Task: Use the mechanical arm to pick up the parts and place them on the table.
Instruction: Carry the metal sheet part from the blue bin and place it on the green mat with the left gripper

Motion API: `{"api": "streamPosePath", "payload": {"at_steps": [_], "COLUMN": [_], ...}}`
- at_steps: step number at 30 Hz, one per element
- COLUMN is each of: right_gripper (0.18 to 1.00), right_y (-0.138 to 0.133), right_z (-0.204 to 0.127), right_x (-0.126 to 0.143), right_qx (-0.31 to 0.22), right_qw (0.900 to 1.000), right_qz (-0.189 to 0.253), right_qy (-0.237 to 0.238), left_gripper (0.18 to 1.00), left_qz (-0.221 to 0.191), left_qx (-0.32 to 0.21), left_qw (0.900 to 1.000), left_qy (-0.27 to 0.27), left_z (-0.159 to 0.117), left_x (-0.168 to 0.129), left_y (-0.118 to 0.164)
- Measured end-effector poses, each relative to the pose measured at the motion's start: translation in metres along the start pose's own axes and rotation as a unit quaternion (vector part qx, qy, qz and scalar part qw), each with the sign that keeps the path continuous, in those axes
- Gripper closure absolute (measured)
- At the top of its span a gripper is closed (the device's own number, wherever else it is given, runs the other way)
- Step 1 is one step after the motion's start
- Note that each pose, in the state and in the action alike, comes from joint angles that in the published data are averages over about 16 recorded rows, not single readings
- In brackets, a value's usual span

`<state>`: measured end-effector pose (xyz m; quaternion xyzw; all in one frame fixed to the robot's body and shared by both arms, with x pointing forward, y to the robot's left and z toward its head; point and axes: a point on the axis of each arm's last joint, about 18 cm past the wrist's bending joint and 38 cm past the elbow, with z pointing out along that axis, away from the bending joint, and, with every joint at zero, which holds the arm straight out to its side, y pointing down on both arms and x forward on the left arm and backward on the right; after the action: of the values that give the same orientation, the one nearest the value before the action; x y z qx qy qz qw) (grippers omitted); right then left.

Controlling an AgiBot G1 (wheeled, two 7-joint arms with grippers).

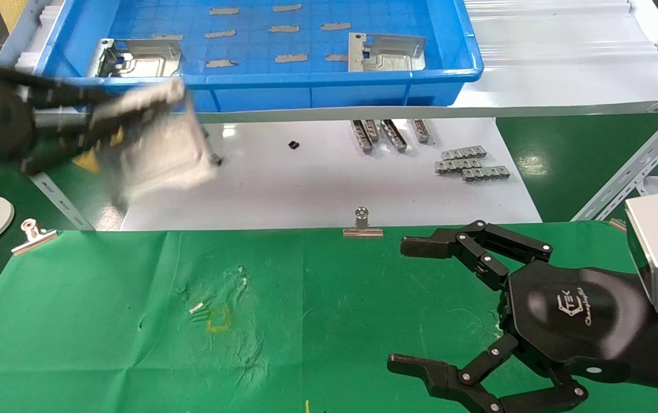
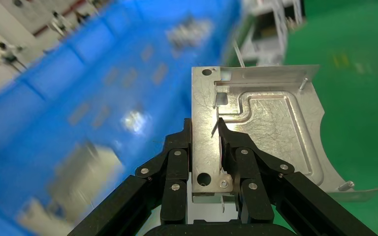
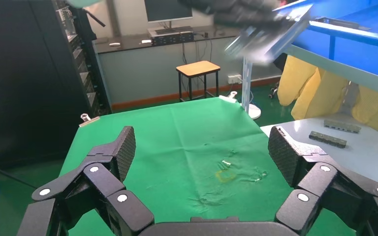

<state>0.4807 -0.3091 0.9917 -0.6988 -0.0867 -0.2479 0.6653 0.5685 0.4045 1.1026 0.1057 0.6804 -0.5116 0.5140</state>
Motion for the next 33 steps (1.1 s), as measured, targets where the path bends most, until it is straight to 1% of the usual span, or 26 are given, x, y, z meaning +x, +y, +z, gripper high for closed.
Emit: {"api": "streamPosePath", "payload": {"at_steps": [3,7,11,15,21,27,33], "right_gripper": [0.179,0.179,0.179,0.179,0.179,0.179,0.179], "right_y": [0.0,0.0,0.0,0.0,0.0,0.0,0.0], "right_z": [0.0,0.0,0.0,0.0,0.0,0.0,0.0], "right_x": [0.0,0.0,0.0,0.0,0.0,0.0,0.0], "right_qx": [0.0,0.0,0.0,0.0,0.0,0.0,0.0], "right_qw": [1.0,1.0,1.0,1.0,1.0,1.0,1.0], "right_qz": [0.0,0.0,0.0,0.0,0.0,0.0,0.0], "right_qy": [0.0,0.0,0.0,0.0,0.0,0.0,0.0], "left_gripper": [0.908,0.908,0.908,0.908,0.908,0.908,0.907], "left_qz": [0.019,0.043,0.06,0.071,0.083,0.092,0.099], "left_qx": [-0.019,-0.038,-0.05,-0.06,-0.074,-0.092,-0.11], "left_qw": [0.9993,0.9962,0.9919,0.9876,0.9828,0.979,0.9754], "left_qy": [0.025,0.065,0.1,0.127,0.147,0.158,0.163], "left_z": [-0.007,-0.008,-0.003,0.007,0.027,0.046,0.059], "left_x": [0.022,0.051,0.076,0.093,0.106,0.111,0.111], "left_y": [0.017,0.037,0.056,0.073,0.095,0.112,0.123]}}
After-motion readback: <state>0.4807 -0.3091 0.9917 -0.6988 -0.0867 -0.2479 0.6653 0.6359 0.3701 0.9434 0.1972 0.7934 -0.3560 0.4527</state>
